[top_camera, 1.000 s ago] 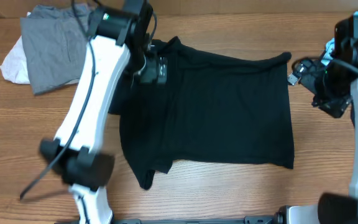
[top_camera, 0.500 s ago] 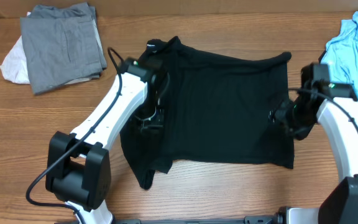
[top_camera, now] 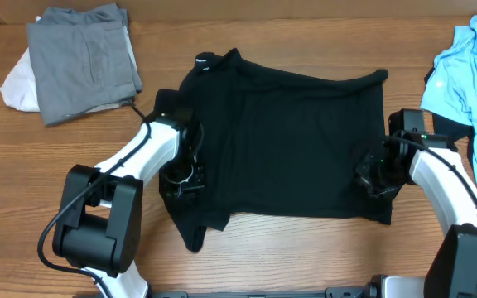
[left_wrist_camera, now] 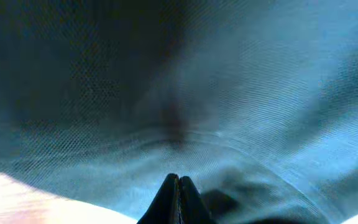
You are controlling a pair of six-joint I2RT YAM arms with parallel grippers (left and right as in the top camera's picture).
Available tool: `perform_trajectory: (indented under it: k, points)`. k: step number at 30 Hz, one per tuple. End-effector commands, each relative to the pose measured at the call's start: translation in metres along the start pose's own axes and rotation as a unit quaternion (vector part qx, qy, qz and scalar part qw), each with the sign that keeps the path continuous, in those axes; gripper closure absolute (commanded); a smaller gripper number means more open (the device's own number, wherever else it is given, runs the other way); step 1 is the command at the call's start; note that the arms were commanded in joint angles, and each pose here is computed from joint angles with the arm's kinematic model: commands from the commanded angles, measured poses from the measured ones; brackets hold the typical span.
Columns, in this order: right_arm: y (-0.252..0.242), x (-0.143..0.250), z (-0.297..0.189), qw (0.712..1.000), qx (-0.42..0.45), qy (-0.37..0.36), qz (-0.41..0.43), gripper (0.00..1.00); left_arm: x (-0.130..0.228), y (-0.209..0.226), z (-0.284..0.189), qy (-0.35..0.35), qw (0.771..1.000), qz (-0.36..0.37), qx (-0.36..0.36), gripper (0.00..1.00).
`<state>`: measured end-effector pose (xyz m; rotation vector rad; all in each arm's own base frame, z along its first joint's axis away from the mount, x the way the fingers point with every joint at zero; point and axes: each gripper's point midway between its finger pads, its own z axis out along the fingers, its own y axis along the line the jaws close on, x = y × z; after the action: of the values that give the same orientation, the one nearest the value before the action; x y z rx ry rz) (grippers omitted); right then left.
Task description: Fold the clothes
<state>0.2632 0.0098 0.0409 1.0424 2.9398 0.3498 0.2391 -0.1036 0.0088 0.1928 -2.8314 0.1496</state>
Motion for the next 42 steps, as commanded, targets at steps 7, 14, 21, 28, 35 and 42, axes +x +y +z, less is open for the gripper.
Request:
perform_trajectory:
  k: [7, 14, 21, 28, 35, 42]
  points:
    - [-0.011, 0.011, 0.020, 0.998, 0.020, 0.030, 0.061, 0.82, 0.013, 0.004, 0.018, 0.028, 0.999, -0.038, 0.025, 0.96]
    - [-0.026, 0.022, 0.038, 0.992, 0.049, 0.054, 0.103, 0.84, 0.035, 0.017, 0.036, 0.061, 0.997, -0.054, 0.009, 0.96]
    - [-0.032, 0.026, 0.041, 0.989, 0.060, 0.058, 0.125, 0.89, 0.054, 0.026, 0.044, 0.091, 0.993, -0.078, -0.005, 0.96]
    - [-0.059, 0.026, 0.035, 0.972, 0.111, 0.047, 0.201, 0.95, 0.072, 0.033, 0.040, 0.125, 0.988, -0.086, -0.025, 0.96]
    - [-0.082, 0.025, 0.026, 0.961, 0.136, 0.046, 0.238, 0.96, 0.079, 0.049, 0.025, 0.106, 0.984, -0.126, -0.072, 0.96]
    - [-0.098, 0.022, 0.011, 0.951, 0.144, 0.026, 0.274, 0.96, 0.082, 0.047, -0.008, 0.042, 0.991, -0.121, -0.047, 0.96]
